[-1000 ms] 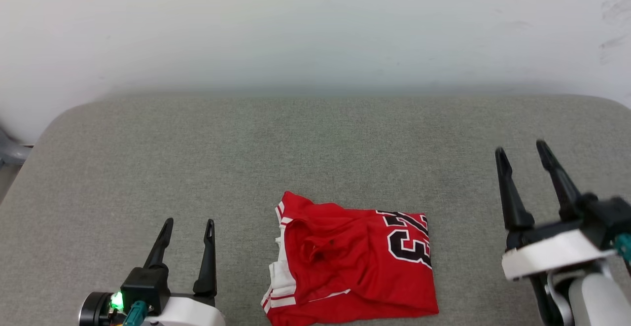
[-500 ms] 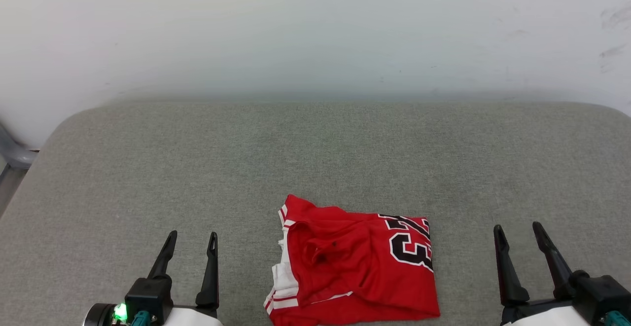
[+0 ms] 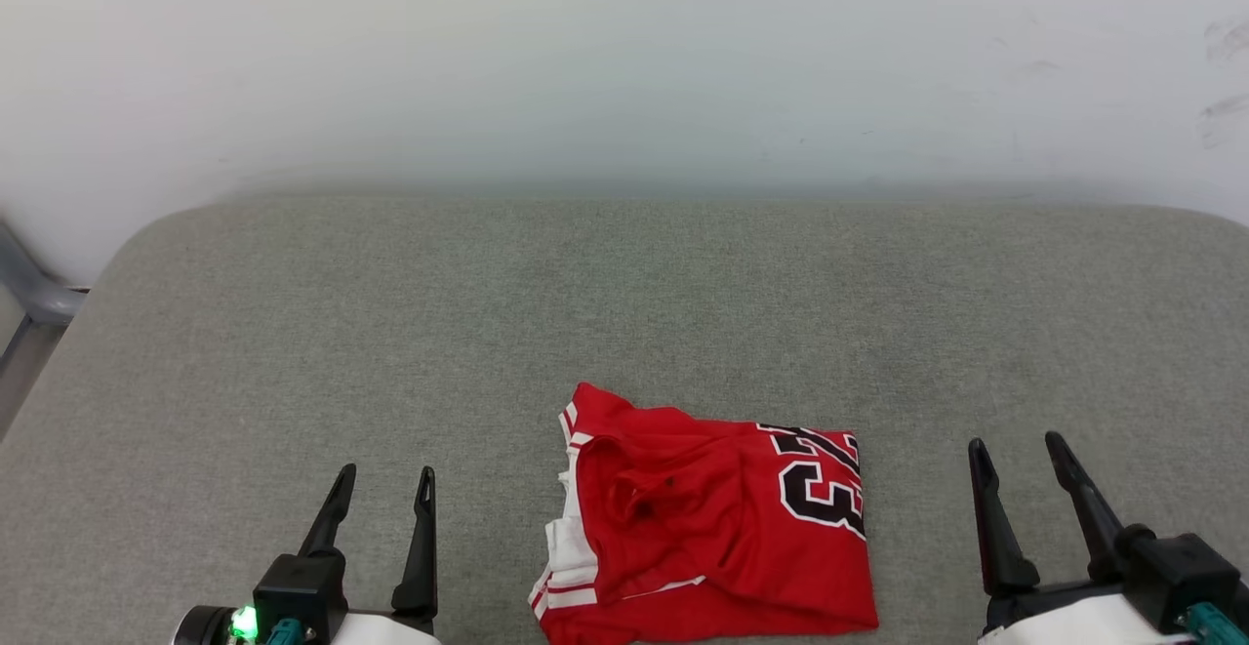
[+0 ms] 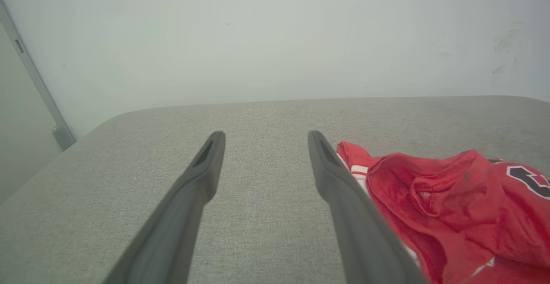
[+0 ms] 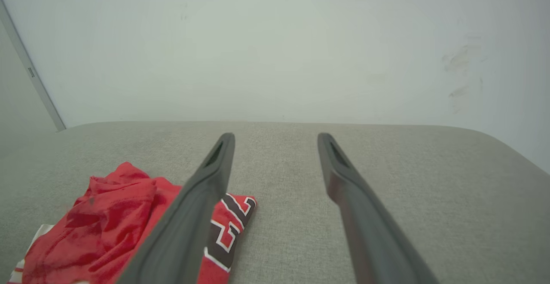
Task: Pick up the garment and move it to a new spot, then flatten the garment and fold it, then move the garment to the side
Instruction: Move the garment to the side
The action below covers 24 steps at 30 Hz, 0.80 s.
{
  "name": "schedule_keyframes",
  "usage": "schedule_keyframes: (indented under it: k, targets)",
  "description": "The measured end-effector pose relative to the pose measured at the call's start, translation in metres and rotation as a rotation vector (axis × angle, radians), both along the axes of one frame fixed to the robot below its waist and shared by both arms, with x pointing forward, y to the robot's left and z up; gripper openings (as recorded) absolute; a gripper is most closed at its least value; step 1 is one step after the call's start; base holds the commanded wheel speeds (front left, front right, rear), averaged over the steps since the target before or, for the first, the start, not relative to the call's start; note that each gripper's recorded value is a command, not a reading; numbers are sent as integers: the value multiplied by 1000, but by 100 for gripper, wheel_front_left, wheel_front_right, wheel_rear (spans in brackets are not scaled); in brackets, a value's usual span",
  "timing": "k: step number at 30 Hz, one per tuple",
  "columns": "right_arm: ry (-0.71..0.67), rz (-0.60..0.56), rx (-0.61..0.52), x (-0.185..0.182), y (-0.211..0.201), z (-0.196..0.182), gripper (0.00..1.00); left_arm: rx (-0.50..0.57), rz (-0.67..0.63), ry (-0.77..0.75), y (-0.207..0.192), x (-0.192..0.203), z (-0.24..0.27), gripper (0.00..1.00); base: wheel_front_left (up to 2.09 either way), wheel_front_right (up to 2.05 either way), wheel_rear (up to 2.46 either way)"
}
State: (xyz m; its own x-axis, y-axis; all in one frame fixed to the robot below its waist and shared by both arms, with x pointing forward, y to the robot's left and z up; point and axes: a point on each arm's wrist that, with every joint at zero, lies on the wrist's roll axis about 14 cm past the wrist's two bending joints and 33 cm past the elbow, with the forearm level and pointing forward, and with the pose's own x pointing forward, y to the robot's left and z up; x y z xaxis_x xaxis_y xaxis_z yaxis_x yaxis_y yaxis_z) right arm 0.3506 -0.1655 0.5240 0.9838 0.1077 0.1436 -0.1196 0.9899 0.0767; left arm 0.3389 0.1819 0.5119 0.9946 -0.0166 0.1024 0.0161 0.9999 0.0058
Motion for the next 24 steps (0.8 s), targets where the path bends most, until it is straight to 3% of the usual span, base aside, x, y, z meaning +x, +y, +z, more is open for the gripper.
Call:
schedule_keyframes:
  k: [6,7,11,18,24]
  targets:
    - [-94,18,-35,22,-1,31,100,-3,4,10,1,0,-3,100,0,0,0]
    - [-155,36,-68,37,-3,54,100,-4,7,13,3,0,-4,100,0,0,0]
    - [-132,112,-131,60,7,70,100,-4,13,23,4,-1,-7,100,0,0,0]
    - [285,296,-230,80,33,19,100,-10,19,34,6,5,-10,100,0,0,0]
    - [717,399,-221,62,35,-49,100,-11,24,40,7,12,-12,100,0,0,0]
